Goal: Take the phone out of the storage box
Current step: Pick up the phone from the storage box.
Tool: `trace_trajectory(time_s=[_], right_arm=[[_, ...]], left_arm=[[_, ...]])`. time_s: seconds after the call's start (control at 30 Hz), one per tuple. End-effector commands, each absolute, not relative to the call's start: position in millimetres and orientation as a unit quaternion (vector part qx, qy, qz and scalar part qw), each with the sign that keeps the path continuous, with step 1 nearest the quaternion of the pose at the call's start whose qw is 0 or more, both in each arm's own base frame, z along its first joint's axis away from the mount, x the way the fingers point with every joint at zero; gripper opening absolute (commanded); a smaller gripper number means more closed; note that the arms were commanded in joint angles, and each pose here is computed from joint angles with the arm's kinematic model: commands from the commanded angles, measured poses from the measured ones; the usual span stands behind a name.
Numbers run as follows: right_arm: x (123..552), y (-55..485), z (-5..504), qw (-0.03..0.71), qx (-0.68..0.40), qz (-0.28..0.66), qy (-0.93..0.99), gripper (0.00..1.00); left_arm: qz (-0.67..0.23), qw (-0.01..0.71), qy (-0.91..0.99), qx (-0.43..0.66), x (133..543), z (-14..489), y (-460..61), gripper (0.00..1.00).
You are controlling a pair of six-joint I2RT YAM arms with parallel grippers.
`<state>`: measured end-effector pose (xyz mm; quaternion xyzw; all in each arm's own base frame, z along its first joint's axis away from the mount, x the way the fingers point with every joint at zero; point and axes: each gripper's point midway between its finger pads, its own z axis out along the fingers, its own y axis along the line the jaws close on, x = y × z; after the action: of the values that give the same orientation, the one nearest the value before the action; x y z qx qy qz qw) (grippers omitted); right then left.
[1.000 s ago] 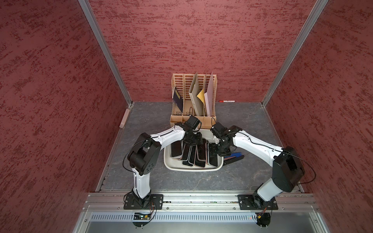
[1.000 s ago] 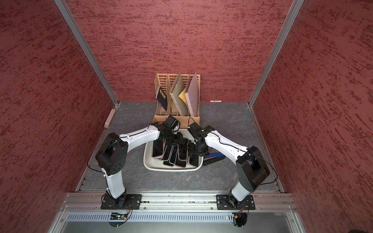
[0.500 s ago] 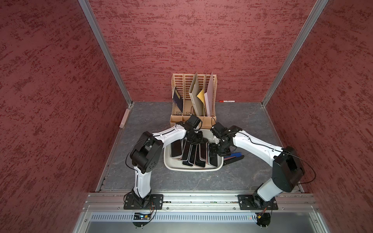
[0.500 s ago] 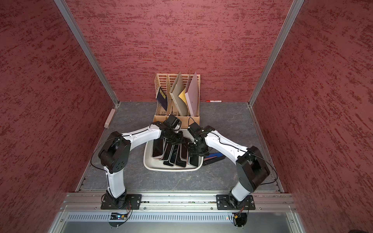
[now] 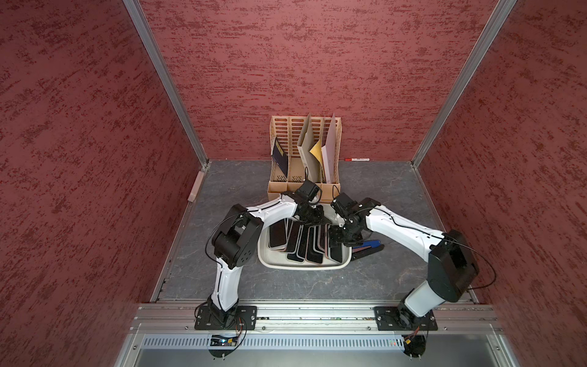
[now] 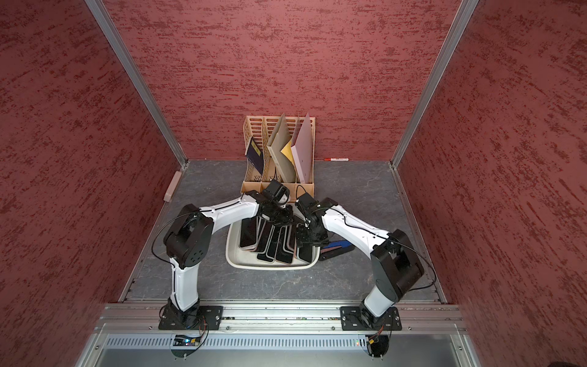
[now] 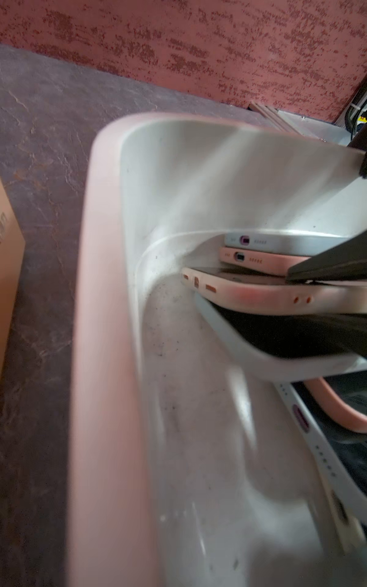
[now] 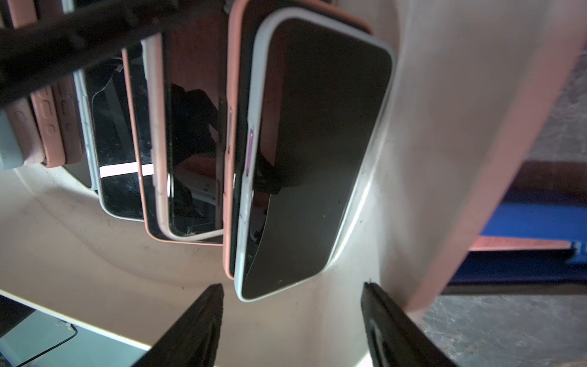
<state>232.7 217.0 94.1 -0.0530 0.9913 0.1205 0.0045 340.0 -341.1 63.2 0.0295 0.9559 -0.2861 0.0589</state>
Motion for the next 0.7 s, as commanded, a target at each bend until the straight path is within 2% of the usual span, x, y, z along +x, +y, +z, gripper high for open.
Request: trace_trajectory(time_s=[0.0,0.03,0.17,0.4,0.67], right_arm=[[231.9,211.1,99.5,0.017,-0.062,0.106,0.992,0.73],[231.6,210.0,99.9,0.018,-0.062,0.104,0.992,0.74],[230.0,206.9,101.7,0.023,-0.061,0.102,0.993,0.74],[234.8,207.8,112.4,0.045,-0.065,0.11,0.991,0.75],[247.6,219.5,139.6,0.101,-0.066,0.172,0.978,0.83]], left_arm=[[-0.258,0.043,0.965,0.03,336.3,47.4,-337.4,0.2],[-0.256,0.043,0.965,0.03,337.0,47.1,-337.5,0.19],[-0.249,0.04,0.967,0.031,335.2,45.8,-335.7,0.0],[-0.252,0.057,0.966,0.025,336.9,70.6,-322.8,0.0],[-0.275,0.111,0.955,0.024,337.8,143.8,-294.4,0.0]])
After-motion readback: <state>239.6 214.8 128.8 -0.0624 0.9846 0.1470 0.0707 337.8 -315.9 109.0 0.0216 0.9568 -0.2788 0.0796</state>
